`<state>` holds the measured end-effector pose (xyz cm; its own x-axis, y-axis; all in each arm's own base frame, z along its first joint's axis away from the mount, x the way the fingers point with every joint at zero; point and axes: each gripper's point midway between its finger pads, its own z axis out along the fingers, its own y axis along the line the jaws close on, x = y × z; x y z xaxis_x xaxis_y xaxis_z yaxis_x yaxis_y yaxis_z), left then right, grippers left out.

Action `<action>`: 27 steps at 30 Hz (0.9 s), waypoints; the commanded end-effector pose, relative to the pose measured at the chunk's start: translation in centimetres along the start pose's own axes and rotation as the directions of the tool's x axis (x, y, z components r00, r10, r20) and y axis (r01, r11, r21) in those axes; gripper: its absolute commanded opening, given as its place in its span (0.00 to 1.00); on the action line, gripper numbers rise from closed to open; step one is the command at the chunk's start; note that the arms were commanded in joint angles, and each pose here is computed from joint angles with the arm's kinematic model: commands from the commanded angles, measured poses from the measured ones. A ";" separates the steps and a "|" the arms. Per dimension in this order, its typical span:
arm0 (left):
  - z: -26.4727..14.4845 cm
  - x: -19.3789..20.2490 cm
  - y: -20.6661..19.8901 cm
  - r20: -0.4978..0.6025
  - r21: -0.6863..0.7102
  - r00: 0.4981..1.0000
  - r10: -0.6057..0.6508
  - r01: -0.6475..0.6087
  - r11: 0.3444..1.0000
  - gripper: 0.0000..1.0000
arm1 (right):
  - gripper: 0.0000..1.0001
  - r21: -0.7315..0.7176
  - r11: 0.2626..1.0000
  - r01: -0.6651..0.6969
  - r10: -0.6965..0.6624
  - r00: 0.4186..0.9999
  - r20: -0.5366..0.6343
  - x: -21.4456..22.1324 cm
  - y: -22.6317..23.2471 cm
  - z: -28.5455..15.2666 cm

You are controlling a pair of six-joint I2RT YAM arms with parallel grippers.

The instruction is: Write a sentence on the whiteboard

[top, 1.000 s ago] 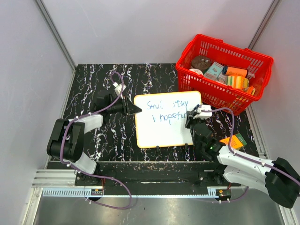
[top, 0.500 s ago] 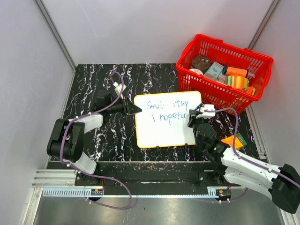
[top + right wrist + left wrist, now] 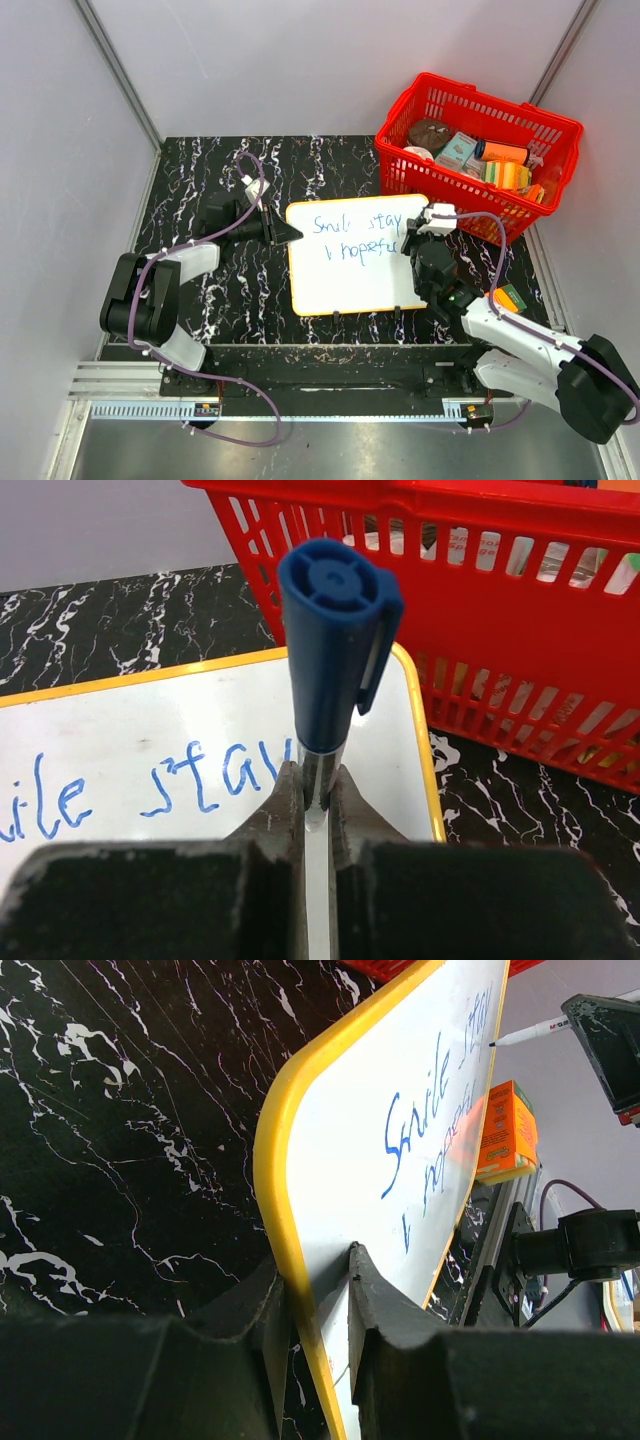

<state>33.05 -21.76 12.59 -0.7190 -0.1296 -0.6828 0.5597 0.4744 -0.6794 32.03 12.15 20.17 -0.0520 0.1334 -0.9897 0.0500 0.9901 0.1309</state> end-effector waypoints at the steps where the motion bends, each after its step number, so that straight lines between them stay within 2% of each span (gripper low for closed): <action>1: 0.3 -0.3 5.5 0.011 -0.234 0.989 0.147 -0.140 0.962 0.00 | 0.00 -0.047 0.997 -0.055 0.058 0.997 0.053 -2.6 1.5 0.6; 27: 0.3 -0.2 5.5 0.005 -0.238 0.989 0.150 -0.144 0.961 0.00 | 0.00 -0.047 0.996 -0.082 0.079 0.995 -0.062 1.7 0.3 -0.9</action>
<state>33.10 -21.88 12.64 -0.7165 -0.1244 -0.6864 0.5636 0.4767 -0.6747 31.46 12.77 19.02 -0.0924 0.1901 -0.9774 0.0146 0.9818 0.1896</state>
